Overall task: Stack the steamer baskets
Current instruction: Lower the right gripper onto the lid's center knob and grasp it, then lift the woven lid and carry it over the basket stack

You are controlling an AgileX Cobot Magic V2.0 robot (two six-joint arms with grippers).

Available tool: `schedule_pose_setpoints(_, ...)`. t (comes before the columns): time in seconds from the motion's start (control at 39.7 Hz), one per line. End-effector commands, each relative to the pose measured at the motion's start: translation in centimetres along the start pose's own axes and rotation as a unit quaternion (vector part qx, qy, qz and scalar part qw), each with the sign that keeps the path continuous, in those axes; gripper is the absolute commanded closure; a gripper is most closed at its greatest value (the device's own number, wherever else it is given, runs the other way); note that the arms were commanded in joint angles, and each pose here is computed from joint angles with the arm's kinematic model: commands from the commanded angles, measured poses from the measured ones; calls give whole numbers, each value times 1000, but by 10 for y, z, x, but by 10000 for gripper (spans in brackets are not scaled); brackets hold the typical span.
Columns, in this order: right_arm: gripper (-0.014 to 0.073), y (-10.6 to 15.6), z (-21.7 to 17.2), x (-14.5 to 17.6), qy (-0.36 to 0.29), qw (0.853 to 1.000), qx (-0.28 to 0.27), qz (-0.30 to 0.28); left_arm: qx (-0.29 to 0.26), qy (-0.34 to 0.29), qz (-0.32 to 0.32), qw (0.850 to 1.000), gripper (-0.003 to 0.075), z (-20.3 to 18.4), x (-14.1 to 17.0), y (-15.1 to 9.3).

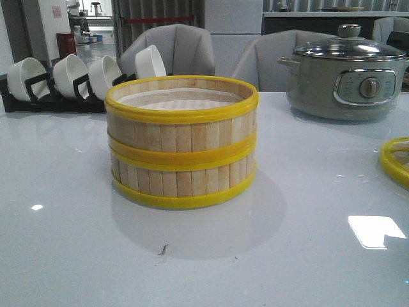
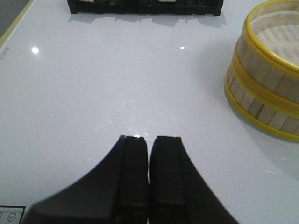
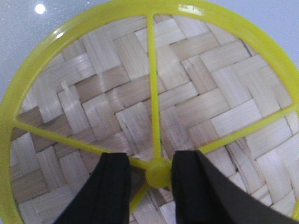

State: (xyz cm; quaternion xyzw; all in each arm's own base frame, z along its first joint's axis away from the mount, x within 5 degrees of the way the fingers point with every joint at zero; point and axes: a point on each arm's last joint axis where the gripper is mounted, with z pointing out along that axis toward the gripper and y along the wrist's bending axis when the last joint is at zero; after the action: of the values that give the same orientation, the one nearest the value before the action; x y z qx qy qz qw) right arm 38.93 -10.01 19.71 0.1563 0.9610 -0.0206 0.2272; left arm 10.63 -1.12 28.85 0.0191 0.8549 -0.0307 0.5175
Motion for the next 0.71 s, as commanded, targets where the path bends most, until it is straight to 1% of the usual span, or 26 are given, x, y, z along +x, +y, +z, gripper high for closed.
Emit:
schedule_pose_setpoints(0.0, 346, -3, -23, -17, -56, 998, 2, -2, 8, -53, -3, 999, 637, -4, -15, -2)
schedule_pose_setpoints(0.18, 569, -3, -21, -16, -53, 999, 2, -2, 8, -53, -3, 999, 637, -4, -15, -2)
schedule_pose_setpoints(0.23, 557, -3, -21, -17, -55, 998, 2, -2, 8, -53, -3, 999, 637, -4, -15, -2)
schedule_pose_setpoints(0.4, 559, -2, -30, -26, -60, 998, 1, -2, 8, -53, -3, 999, 637, -4, -15, -2)
schedule_pose_setpoints(0.55, 559, 7, -57, -44, -59, 998, -13, 2, 8, -53, -3, 999, 637, -4, -15, -2)
schedule_pose_setpoints(0.68, 559, 23, -86, -60, -84, 996, -36, 1, 8, -53, -3, 999, 637, -4, -15, -2)
